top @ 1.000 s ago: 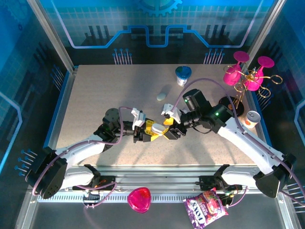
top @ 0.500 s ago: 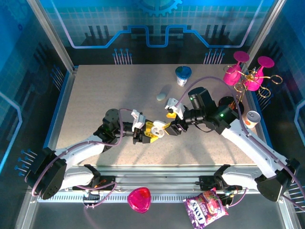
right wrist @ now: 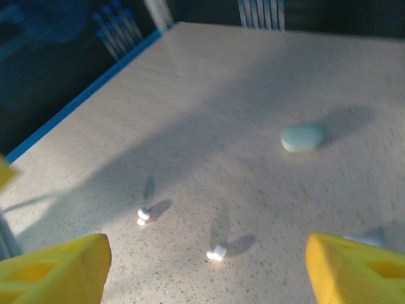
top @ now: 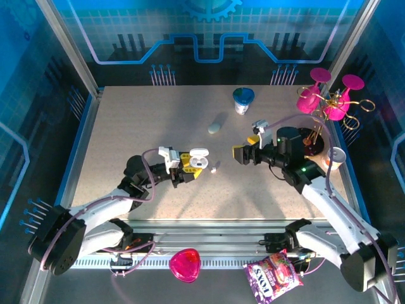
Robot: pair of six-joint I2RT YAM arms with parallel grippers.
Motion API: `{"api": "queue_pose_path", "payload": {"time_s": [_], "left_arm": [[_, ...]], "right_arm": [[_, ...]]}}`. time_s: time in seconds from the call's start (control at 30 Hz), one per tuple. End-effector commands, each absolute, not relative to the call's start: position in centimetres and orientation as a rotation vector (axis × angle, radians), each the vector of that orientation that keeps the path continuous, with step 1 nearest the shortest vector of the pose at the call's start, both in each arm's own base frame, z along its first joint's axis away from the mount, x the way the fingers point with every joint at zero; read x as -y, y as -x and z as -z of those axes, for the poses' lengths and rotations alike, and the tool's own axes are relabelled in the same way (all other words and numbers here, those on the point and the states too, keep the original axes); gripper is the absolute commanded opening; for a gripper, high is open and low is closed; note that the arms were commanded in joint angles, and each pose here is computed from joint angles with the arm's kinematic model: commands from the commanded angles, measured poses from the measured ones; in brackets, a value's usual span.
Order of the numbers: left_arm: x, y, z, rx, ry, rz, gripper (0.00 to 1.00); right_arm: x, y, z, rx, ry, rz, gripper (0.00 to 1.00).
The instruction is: Insert wireless bluetooth earbuds into charging case
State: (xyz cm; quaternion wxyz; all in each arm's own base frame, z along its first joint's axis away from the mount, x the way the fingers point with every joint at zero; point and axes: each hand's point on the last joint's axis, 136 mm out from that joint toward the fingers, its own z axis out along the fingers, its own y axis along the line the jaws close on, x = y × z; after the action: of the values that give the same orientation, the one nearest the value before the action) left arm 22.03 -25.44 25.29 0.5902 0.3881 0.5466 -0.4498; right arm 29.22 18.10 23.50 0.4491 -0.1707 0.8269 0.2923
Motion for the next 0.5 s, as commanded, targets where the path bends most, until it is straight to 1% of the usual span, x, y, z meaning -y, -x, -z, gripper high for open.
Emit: {"api": "queue_pose_path", "payload": {"time_s": [0.0, 0.1, 0.17, 0.47], "left_arm": [[24.7, -21.9, -27.5, -1.195, -0.880, 0.992, 0.24], [24.6, -21.7, -28.0, -1.179, -0.883, 0.990, 0.24], [24.7, -21.5, -28.2, -1.170, -0.891, 0.995, 0.24], [24.9, -21.3, -28.2, -1.167, -0.914, 1.003, 0.24]], "right_arm": [[-16.8, -32.2, -21.1, -2.166, 0.052, -0.748, 0.75], [-17.3, -32.6, -16.5, -2.335, -0.102, -0.777, 0.73], [-18.4, -32.6, -14.8, -2.381, -0.120, -0.798, 0.72], [-23.5, -32.1, -8.3, -2.576, 0.034, -0.690, 0.68]]}}
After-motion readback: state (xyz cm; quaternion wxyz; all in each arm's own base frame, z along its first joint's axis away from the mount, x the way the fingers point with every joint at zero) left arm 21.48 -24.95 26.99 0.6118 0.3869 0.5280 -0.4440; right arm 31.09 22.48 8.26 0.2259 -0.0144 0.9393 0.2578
